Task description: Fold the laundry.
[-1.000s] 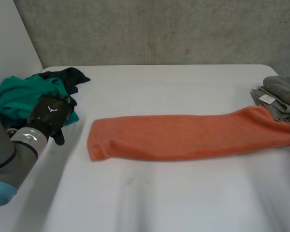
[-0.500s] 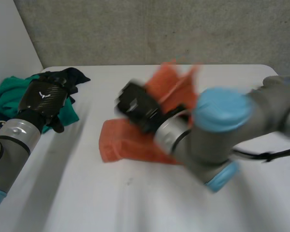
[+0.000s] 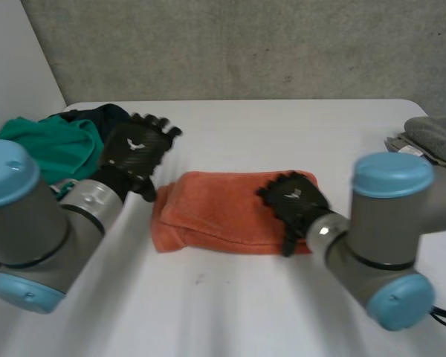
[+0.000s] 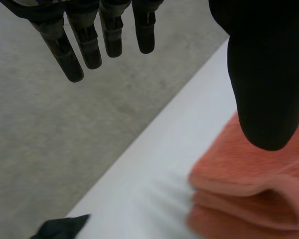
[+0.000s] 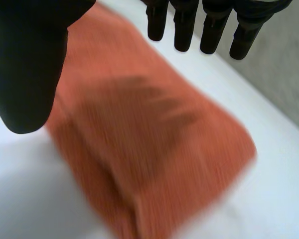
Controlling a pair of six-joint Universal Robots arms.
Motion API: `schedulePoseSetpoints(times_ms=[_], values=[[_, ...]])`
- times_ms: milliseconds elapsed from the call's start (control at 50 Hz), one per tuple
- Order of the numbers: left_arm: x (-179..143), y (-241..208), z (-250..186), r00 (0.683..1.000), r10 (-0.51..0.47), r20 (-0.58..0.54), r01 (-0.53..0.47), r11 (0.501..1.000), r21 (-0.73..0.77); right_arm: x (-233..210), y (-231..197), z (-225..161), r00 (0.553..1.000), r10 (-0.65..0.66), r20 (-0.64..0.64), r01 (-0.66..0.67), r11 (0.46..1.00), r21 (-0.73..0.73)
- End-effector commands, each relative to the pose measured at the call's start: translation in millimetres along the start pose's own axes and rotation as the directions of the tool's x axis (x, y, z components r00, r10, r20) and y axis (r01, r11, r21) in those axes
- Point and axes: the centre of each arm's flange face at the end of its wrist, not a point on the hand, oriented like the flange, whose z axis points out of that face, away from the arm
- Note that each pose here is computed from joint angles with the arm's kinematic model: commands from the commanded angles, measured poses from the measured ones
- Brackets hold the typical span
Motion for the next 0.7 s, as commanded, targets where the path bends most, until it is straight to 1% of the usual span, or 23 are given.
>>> schedulePoseSetpoints(times_ms=[20,80,140,160,180,200,240,260,300,320,380,400,440,460,500,520,560,580,620,640,660,680,700], values=[[34.2,12.4,10.3,0.996,-0.006,-0.086,0.003,0.999,-0.032,36.4,43.5,3.6,0.986,-0.120,-0.114,0.108,0.988,-0.108],[34.1,12.5,10.3,0.996,-0.006,-0.084,0.003,0.999,-0.033,44.4,44.6,5.3,0.964,-0.203,-0.170,0.183,0.975,-0.128],[26.6,6.4,8.7,0.998,-0.003,-0.062,0.002,1.000,-0.018,58.3,29.2,10.9,0.919,-0.276,-0.282,0.262,0.961,-0.085],[21.6,3.6,7.9,0.999,-0.002,-0.045,0.001,1.000,-0.014,59.6,22.0,11.8,0.906,-0.291,-0.308,0.288,0.956,-0.057],[7.9,-2.5,6.1,1.000,0.001,0.003,-0.001,1.000,-0.005,61.2,3.7,11.7,0.883,-0.312,-0.351,0.337,0.941,0.013],[0.6,-5.1,4.7,1.000,0.001,0.031,-0.001,1.000,-0.003,58.7,-7.1,10.5,0.872,-0.324,-0.367,0.367,0.929,0.051],[-13.1,-6.5,1.8,0.996,0.000,0.084,0.000,1.000,-0.010,41.4,-36.4,5.4,0.857,-0.349,-0.379,0.433,0.887,0.161],[-23.5,-7.3,-1.1,0.992,0.000,0.126,0.002,1.000,-0.016,16.6,-60.5,0.0,0.857,-0.372,-0.355,0.476,0.837,0.271],[-30.8,-8.3,-4.8,0.988,-0.001,0.156,0.004,1.000,-0.020,-11.3,-73.8,-4.4,0.868,-0.399,-0.297,0.489,0.790,0.368],[-33.8,-9.1,-6.7,0.986,0.000,0.169,0.004,1.000,-0.021,-42.3,-78.2,-6.7,0.874,-0.439,-0.208,0.483,0.745,0.459],[-38.3,-9.1,-14.4,0.982,-0.010,0.188,0.015,1.000,-0.026,-88.3,-70.4,-7.8,0.856,-0.515,-0.056,0.452,0.690,0.565],[-39.0,-9.2,-15.9,0.982,-0.016,0.190,0.021,0.999,-0.025,-108.2,-62.3,-8.5,0.833,-0.554,0.019,0.433,0.671,0.602],[-38.4,-4.5,-18.4,0.981,-0.042,0.191,0.049,0.998,-0.036,-126.0,-48.7,-8.6,0.809,-0.578,0.106,0.408,0.682,0.607],[-38.2,-3.1,-19.0,0.980,-0.056,0.191,0.064,0.997,-0.038,-131.8,-39.2,-5.5,0.804,-0.575,0.152,0.399,0.711,0.579],[-37.5,-2.9,-19.3,0.979,-0.069,0.189,0.078,0.996,-0.036,-132.7,-34.9,-0.9,0.807,-0.566,0.169,0.401,0.735,0.547],[-37.3,-2.5,-19.1,0.979,-0.076,0.189,0.084,0.996,-0.036,-127.1,-35.9,3.9,0.827,-0.538,0.164,0.399,0.766,0.503],[-36.9,-3.9,-17.3,0.978,-0.094,0.188,0.101,0.995,-0.028,-118.3,-40.8,7.7,0.864,-0.485,0.137,0.379,0.805,0.456],[-36.7,-4.2,-16.2,0.977,-0.101,0.187,0.108,0.994,-0.026,-109.8,-47.8,8.7,0.911,-0.393,0.122,0.313,0.854,0.415],[-37.0,-7.0,-12.8,0.975,-0.124,0.186,0.127,0.992,-0.008,-99.2,-54.6,8.3,0.953,-0.278,0.116,0.214,0.896,0.389],[-35.7,-10.1,-8.2,0.974,-0.142,0.179,0.143,0.990,0.005,-84.7,-68.1,4.1,0.982,-0.141,0.127,0.081,0.916,0.392],[-34.3,-12.4,-5.7,0.973,-0.152,0.174,0.152,0.988,0.015,-78.9,-72.7,2.8,0.987,-0.098,0.131,0.039,0.917,0.397],[-27.3,-18.3,-1.4,0.972,-0.179,0.151,0.176,0.984,0.035,-55.2,-85.2,-1.8,0.990,0.036,0.139,-0.090,0.911,0.403],[-21.8,-22.6,0.6,0.972,-0.194,0.133,0.190,0.981,0.048,-46.1,-90.0,-5.0,0.986,0.087,0.146,-0.139,0.905,0.403]])
